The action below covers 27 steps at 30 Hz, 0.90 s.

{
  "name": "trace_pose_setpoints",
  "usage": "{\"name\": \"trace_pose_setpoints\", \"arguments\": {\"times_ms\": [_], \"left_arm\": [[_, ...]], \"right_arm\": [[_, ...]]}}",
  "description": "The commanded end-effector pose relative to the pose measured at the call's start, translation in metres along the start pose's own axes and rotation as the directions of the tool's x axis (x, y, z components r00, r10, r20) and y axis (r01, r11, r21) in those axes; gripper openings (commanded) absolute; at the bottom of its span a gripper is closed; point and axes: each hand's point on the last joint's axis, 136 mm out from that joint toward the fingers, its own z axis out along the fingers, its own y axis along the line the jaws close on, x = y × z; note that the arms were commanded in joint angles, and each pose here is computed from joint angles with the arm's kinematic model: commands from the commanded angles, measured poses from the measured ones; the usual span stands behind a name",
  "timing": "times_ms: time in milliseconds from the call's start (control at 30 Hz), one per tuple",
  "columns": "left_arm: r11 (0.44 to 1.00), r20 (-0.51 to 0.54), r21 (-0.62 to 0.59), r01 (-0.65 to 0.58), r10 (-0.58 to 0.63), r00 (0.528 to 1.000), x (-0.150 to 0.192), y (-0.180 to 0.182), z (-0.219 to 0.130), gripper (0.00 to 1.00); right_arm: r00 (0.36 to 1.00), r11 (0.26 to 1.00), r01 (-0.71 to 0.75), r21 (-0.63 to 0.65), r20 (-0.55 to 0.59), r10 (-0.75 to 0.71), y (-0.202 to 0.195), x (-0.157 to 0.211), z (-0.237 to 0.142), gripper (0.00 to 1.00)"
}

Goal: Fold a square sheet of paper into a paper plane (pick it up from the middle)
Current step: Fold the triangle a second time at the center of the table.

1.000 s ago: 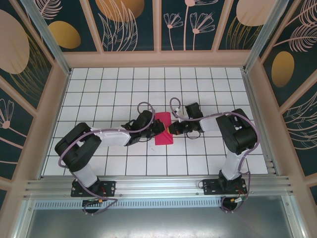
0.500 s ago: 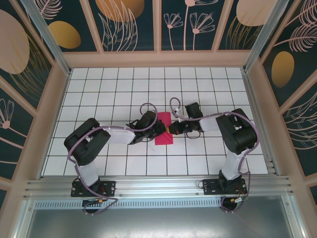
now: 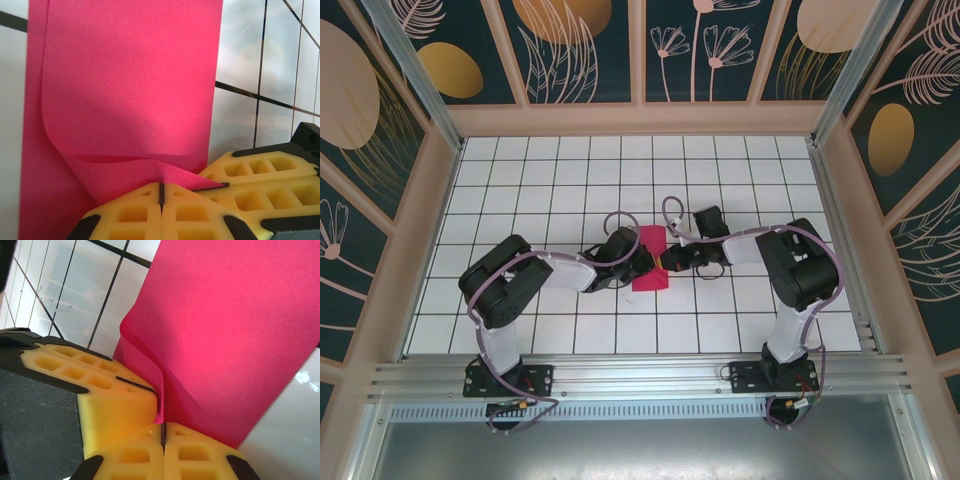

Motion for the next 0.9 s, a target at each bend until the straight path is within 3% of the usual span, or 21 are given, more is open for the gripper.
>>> {"name": "trace_pose_setpoints", "arguments": {"times_ms": [0, 133, 533, 867], "left_arm": [[1.0, 0.081, -0.014, -0.02, 0.021, 0.996, -0.017, -0.01, -0.021, 0.09], [0.999, 0.133, -0.028, -0.024, 0.027, 0.991, -0.031, -0.008, -0.033, 0.11], [1.0, 0.061, -0.018, -0.01, 0.011, 0.998, -0.02, 0.001, -0.011, 0.1], [0.988, 0.057, -0.155, 0.023, -0.015, 0.998, -0.009, 0.047, -0.003, 0.1]], "right_arm": [[0.999, 0.999, 0.009, 0.052, -0.031, -0.007, -0.014, 0.007, 0.009, 0.02], [0.999, 0.999, 0.011, 0.051, -0.032, -0.009, -0.013, 0.007, 0.009, 0.02], [0.999, 0.999, 0.009, 0.049, -0.037, -0.007, -0.014, 0.008, 0.011, 0.02], [0.999, 0.998, 0.01, 0.056, -0.045, -0.007, -0.015, 0.009, 0.011, 0.02]]}}
